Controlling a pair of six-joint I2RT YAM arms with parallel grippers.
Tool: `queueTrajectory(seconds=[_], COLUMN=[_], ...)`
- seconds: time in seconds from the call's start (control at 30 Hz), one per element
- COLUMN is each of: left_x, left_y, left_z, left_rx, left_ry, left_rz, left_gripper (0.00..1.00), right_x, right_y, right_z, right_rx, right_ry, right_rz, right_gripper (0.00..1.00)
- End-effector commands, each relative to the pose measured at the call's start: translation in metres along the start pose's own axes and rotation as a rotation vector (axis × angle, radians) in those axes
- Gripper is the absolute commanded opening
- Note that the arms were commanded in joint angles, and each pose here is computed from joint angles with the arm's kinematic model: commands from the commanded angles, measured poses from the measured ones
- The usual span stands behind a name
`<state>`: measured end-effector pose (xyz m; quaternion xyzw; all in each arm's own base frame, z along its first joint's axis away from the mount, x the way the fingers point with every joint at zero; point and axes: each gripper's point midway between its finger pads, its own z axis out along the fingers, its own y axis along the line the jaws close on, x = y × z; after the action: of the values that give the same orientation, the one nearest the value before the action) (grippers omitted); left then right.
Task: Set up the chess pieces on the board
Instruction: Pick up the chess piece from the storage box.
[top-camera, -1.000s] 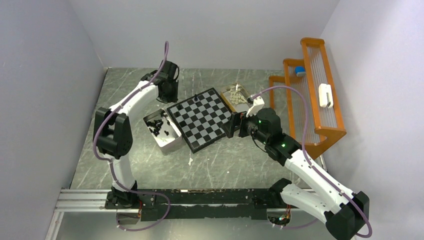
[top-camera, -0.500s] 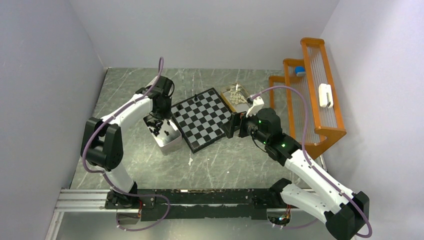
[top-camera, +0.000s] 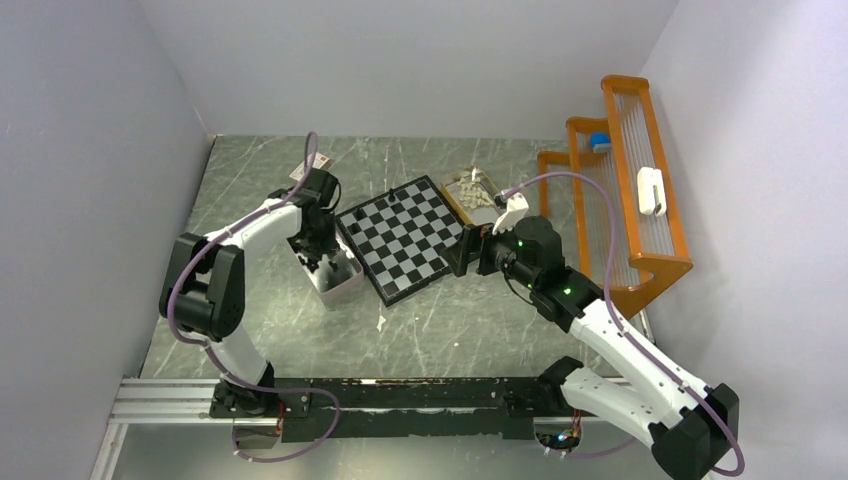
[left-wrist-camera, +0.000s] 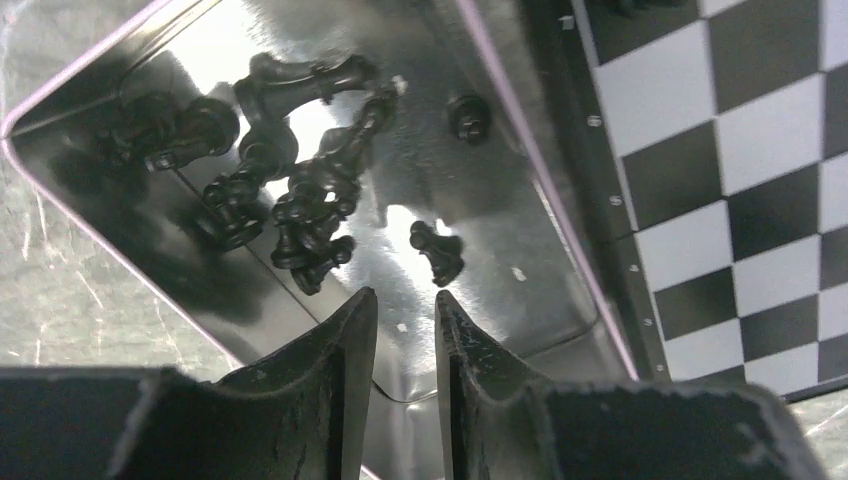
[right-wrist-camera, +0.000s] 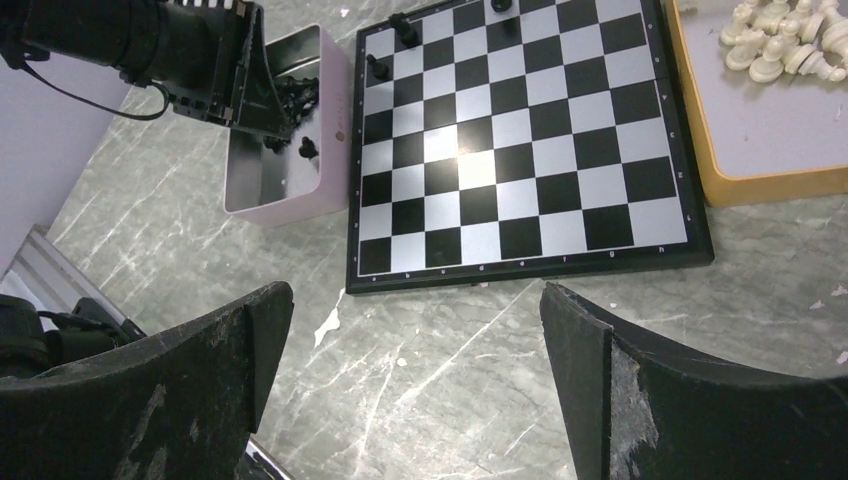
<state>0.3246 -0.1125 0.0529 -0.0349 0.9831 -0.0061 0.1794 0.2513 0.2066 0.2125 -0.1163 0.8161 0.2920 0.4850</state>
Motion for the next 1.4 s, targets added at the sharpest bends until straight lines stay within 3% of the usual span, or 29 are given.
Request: queueTrajectory(seconds=[0.0,0.33,1.37], left_x=[-0.008,-0.02,0.011], left_y=[0.003,0.001,-0.002], left_z=[-0.003,0.008,0.046], left_rx=[0.049,0.051,0.056], left_ry=[-0.042,-0.073,0.028], left_rz=[-0.103,-0.183,-0.218], left_gripper=[0.33,0.32,0.32], right_x=[-0.008,-0.012,-0.011], right_y=[0.004,0.005,0.004], right_z=[-0.005,-0.004,-0.005], right_rx=[-0.014,-0.02,-0.014], right_ry=[-0.038,-0.044,-0.046], right_rz=[-0.003,-0.012,-0.017], right_gripper=[1.0,1.0,1.0])
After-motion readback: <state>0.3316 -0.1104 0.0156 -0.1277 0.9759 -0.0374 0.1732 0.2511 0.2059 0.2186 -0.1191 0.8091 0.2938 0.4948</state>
